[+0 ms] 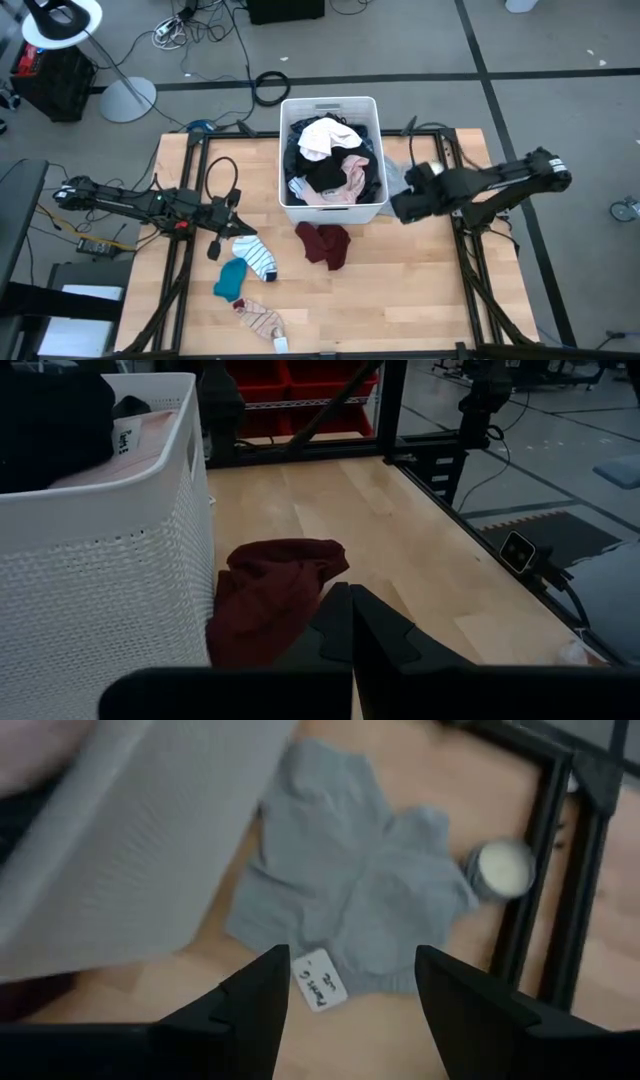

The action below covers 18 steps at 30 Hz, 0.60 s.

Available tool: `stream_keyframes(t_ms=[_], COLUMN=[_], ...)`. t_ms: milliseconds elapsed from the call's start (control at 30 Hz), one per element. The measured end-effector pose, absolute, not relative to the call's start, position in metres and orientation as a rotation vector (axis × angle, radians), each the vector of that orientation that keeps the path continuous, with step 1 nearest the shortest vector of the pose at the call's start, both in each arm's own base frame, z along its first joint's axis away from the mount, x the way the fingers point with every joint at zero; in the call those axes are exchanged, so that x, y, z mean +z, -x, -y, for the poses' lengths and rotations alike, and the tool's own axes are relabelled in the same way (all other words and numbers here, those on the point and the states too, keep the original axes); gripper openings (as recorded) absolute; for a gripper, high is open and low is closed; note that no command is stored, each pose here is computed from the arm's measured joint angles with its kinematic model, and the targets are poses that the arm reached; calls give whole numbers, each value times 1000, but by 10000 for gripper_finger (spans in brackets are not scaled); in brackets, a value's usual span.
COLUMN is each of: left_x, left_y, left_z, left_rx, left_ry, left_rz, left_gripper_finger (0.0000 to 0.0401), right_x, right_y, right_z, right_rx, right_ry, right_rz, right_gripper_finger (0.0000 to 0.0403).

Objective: Sort clothes
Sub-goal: Put the gray boxer into the laundry bin

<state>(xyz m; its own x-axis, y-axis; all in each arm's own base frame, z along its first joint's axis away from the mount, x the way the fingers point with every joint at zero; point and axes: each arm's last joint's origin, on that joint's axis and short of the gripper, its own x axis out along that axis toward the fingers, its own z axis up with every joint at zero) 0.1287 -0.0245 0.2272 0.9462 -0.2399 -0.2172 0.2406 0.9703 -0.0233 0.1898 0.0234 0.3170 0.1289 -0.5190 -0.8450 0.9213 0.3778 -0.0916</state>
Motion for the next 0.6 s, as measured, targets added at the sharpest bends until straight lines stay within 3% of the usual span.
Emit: stream_keyframes(t_ms=[367, 600], left_x=[227, 227], left_y=[-129, -129], left_z=[24, 24], left_rx=[-245, -245], left_ry=[-3, -3], left_rz=[-221, -221], left_gripper_finger=[1, 1], right_x=[211, 151], right_y=[-181, -173], right_z=[-32, -28], right_rx=[-1192, -1167], right_ry=[-586, -564], right_rz=[-915, -713], right_gripper_finger=[215, 214])
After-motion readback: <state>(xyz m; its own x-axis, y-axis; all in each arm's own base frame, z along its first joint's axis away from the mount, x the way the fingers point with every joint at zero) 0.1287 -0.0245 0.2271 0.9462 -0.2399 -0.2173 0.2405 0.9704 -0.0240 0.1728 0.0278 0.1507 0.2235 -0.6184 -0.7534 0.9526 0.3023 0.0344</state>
